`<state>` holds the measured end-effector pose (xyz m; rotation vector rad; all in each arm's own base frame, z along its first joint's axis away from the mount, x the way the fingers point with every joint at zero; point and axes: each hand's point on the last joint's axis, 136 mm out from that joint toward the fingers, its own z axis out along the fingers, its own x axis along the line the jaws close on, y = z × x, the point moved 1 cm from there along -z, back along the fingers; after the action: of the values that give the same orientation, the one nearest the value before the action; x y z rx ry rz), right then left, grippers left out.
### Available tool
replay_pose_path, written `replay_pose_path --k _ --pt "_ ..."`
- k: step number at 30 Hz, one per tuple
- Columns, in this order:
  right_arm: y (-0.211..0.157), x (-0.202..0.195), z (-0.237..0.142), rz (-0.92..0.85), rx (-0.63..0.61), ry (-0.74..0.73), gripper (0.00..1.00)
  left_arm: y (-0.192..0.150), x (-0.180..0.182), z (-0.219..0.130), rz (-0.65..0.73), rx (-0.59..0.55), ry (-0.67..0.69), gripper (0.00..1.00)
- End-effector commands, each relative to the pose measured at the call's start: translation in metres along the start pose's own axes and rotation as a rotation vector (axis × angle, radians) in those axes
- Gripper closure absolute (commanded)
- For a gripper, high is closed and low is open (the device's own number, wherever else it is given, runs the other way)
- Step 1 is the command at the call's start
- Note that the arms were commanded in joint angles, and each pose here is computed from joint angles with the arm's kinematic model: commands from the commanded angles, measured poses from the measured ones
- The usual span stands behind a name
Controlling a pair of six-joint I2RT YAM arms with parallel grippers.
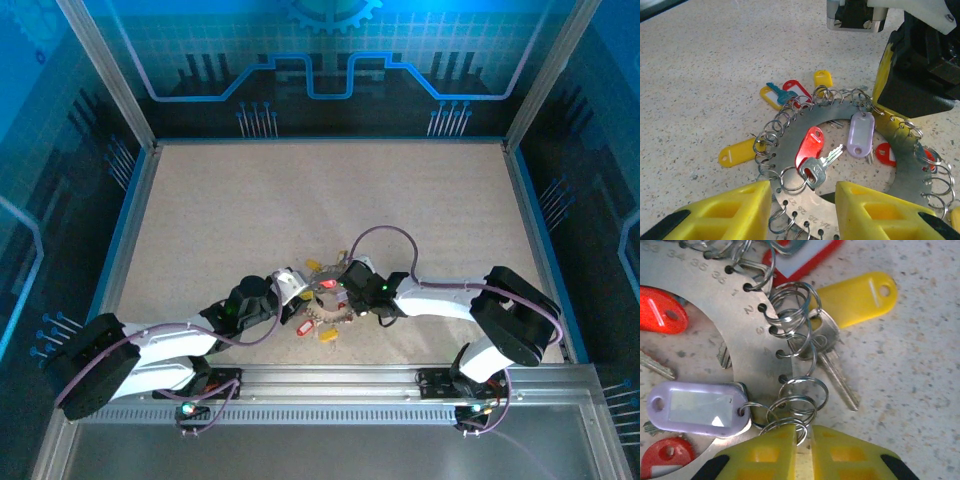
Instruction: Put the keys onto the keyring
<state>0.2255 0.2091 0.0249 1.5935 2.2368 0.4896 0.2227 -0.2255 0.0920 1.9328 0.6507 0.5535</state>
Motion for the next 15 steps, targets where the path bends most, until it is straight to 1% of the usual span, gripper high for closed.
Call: replay_pose_path --k 1,7,9,11,13,15 --pt "-0.009 -0.019 -0.002 0.023 0.038 -0.089 0.85 0.009 0.003 0.001 -0.006 -0.031 0.006 0.59" --pt "0.005 -0.026 -0.019 0.098 -0.001 -0.029 0.83 0.009 0.003 0.001 -0.003 -0.03 0.007 0.6" --pt "0.007 -0.026 -0.02 0.133 0.003 0.038 0.82 0.009 0.002 0.001 -0.003 -0.031 0.002 0.59" --pt "0.01 -0.021 -0.023 0.153 0.013 0.141 0.8 0.01 0.0 0.001 0.004 -0.034 -0.014 0.59" --pt "0.014 -0.013 -0.025 0.128 0.013 0.241 0.77 0.012 -0.004 0.002 0.019 -0.04 -0.037 0.59" --pt "0.016 -0.011 -0.028 0.102 0.006 0.29 0.75 0.014 -0.006 0.002 0.038 -0.045 -0.052 0.59"
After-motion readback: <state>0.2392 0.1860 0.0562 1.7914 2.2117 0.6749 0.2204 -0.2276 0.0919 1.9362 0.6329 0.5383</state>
